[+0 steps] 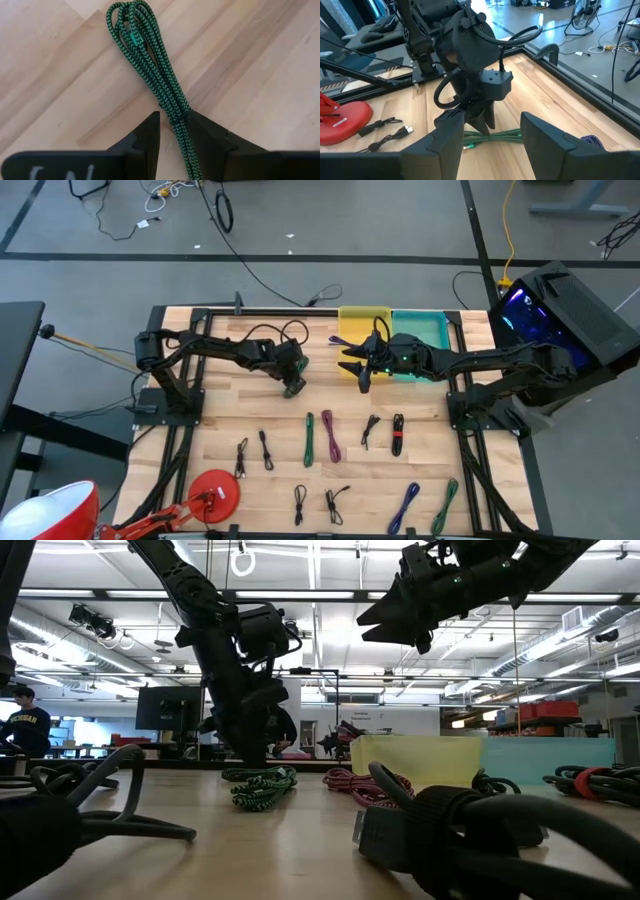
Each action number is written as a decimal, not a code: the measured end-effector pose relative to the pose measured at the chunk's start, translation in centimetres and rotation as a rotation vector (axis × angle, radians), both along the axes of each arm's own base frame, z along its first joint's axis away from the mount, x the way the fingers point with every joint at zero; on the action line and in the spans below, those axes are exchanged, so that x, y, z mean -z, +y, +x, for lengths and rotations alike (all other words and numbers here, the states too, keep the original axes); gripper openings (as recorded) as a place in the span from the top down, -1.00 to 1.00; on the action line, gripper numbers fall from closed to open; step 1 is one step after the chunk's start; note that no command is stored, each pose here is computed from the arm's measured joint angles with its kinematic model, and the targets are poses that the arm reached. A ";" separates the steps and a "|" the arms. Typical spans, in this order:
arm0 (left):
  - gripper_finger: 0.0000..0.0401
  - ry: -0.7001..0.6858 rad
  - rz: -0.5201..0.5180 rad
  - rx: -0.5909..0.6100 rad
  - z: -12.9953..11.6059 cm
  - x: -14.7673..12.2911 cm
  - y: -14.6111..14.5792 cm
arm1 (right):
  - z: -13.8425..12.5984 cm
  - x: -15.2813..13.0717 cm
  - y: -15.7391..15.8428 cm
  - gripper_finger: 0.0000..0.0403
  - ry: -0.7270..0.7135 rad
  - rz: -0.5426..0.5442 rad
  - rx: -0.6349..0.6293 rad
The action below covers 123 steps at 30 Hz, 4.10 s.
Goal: Pick & Place USB Port
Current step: Put the top left green charger cable into the yellow bin
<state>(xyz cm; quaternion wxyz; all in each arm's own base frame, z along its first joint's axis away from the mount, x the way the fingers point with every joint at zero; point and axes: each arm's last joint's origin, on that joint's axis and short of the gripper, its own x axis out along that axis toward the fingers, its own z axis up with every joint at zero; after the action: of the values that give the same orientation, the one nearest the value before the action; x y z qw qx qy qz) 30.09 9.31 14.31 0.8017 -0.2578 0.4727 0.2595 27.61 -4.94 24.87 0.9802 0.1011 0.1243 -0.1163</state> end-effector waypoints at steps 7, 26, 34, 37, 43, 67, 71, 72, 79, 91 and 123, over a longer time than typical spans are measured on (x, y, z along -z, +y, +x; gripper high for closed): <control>0.45 -0.004 0.000 0.005 0.1 0.0 -0.3 | 0.0 0.0 0.0 0.03 -0.001 0.003 0.001; 0.45 0.043 0.013 -0.003 1.1 2.7 -0.6 | 0.1 0.0 0.3 0.03 -0.007 0.009 -0.009; 0.88 0.032 0.059 0.027 1.0 2.0 -0.6 | 0.1 0.0 0.3 0.03 -0.005 0.006 0.003; 0.88 0.029 0.094 0.024 0.5 0.9 -0.7 | 0.0 0.2 0.2 0.03 0.017 0.000 0.034; 0.88 -0.144 0.213 0.023 -0.1 -4.5 -1.1 | -0.2 0.5 0.0 0.03 0.057 0.006 0.058; 0.88 -0.844 0.547 0.294 -0.5 -16.3 -7.7 | 0.6 -3.7 1.6 0.03 -0.396 -0.038 -0.106; 0.88 -0.869 0.548 0.296 -0.2 -16.3 -7.8 | 0.6 -3.9 1.7 0.03 -0.417 -0.042 -0.111; 0.88 -0.871 0.546 0.299 -0.1 -16.2 -7.8 | 0.6 -4.1 1.7 0.03 -0.429 -0.044 -0.111; 0.88 -0.916 0.530 0.334 1.0 -15.6 -9.1 | 0.5 -4.3 1.8 0.03 -0.455 -0.049 -0.102; 0.60 -0.874 0.565 0.351 1.4 -14.9 -8.9 | 0.4 -4.0 1.5 0.94 -0.395 -0.090 -0.102; 0.25 -0.594 0.460 0.327 -2.5 -14.9 -8.7 | -4.8 2.6 -7.0 0.94 0.347 0.135 0.456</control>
<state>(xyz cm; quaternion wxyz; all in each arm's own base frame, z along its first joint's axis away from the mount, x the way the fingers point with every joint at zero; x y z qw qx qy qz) 27.61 0.62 29.19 0.9708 -0.0571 0.1849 0.1416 22.77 -11.97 22.25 0.8838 0.1702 0.2717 -0.3407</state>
